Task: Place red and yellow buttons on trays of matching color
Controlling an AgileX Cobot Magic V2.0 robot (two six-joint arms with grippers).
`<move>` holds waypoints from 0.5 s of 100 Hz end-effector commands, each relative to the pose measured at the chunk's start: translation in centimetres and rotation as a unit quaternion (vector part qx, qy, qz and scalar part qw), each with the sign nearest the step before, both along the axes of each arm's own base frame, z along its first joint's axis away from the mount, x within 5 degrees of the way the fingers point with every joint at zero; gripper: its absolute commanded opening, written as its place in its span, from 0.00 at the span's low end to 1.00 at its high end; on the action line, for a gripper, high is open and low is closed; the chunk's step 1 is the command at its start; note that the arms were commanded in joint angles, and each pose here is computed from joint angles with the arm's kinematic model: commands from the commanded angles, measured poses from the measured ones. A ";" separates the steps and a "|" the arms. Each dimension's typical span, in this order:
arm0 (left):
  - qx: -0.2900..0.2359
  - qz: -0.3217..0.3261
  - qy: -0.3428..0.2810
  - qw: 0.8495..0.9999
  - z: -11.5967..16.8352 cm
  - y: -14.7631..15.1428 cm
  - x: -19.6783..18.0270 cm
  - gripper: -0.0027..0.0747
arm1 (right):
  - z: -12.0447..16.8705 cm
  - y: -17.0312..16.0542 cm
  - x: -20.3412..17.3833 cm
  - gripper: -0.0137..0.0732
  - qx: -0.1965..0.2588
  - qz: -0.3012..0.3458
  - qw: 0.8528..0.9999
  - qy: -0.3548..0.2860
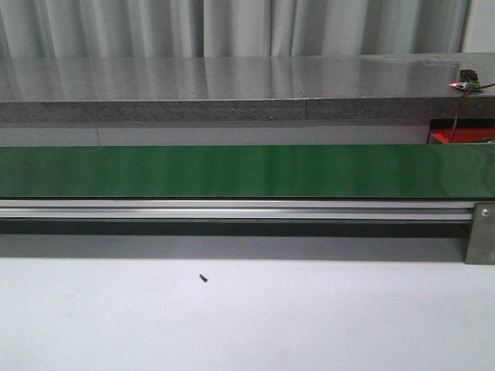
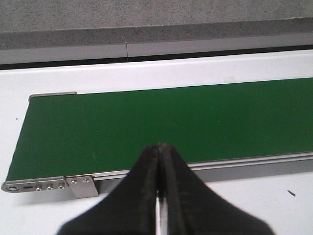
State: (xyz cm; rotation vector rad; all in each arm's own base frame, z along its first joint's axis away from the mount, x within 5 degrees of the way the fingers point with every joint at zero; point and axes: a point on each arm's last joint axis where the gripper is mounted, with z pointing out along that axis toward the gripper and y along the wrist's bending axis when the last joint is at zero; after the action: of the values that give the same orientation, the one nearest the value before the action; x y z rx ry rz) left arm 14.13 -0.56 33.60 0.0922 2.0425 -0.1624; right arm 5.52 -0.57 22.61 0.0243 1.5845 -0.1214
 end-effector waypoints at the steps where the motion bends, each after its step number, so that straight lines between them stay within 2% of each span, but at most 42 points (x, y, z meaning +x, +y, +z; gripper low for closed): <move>1: -0.011 0.011 -0.044 0.999 1.5 0.0 0.1 0.01 | 0.8 0.2 -0.2 0.02 -0.003 0.014 0.998 -0.068; 23: -0.011 0.011 -0.044 0.999 1.5 0.0 0.1 0.01 | -1.5 0.5 0.1 0.02 0.017 0.038 0.997 -0.061; 50: -0.011 0.011 -0.044 0.999 1.5 0.0 0.1 0.01 | -1.5 0.5 -0.1 0.02 0.018 0.042 0.997 -0.059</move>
State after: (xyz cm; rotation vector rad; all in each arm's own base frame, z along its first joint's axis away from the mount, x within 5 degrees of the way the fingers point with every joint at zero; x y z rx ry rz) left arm 14.13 -0.56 33.60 0.0922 2.0425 -0.1624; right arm 5.69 -0.15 19.74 0.0108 1.5749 -0.0221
